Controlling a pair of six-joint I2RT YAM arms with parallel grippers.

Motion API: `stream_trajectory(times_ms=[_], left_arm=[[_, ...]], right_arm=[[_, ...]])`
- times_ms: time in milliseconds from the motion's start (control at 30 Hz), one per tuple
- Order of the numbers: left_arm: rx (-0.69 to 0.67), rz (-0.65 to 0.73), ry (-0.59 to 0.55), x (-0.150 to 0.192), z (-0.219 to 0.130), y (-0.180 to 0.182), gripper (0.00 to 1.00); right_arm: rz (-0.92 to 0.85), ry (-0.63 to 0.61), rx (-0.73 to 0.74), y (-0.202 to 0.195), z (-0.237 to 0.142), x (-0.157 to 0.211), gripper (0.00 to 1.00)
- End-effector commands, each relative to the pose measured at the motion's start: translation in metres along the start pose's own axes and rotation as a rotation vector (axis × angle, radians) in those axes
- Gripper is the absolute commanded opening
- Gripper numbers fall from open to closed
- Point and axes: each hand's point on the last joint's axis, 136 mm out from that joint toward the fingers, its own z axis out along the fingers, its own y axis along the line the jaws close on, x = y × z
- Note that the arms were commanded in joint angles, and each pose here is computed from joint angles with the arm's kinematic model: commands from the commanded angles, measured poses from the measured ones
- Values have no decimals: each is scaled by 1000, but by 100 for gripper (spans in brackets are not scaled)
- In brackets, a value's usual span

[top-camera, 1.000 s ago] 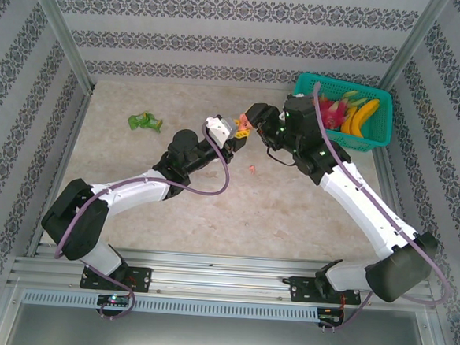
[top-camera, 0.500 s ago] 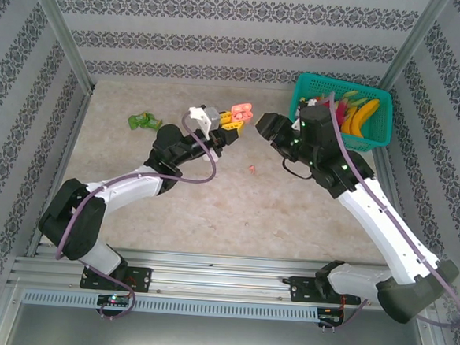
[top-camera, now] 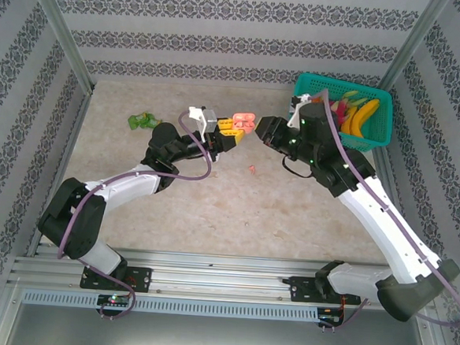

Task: Insert the wireless bluetooth earbuds into the charging case

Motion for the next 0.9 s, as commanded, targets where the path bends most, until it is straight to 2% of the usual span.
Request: stream_trajectory(times_ms=[0, 300, 567, 867], left_arm=[[66, -11, -19, -5, -1, -7, 0], [61, -23, -18, -1, -2, -5, 0], [63, -31, -28, -4, -1, -2, 0], [75, -27, -32, -8, -2, -6, 0]], right_arm=[[-46, 1, -75, 27, -1, -5, 21], [-54, 41, -104, 43, 10, 5, 19], [-41, 60, -87, 37, 11, 21, 19], [-25, 43, -48, 25, 21, 15, 19]])
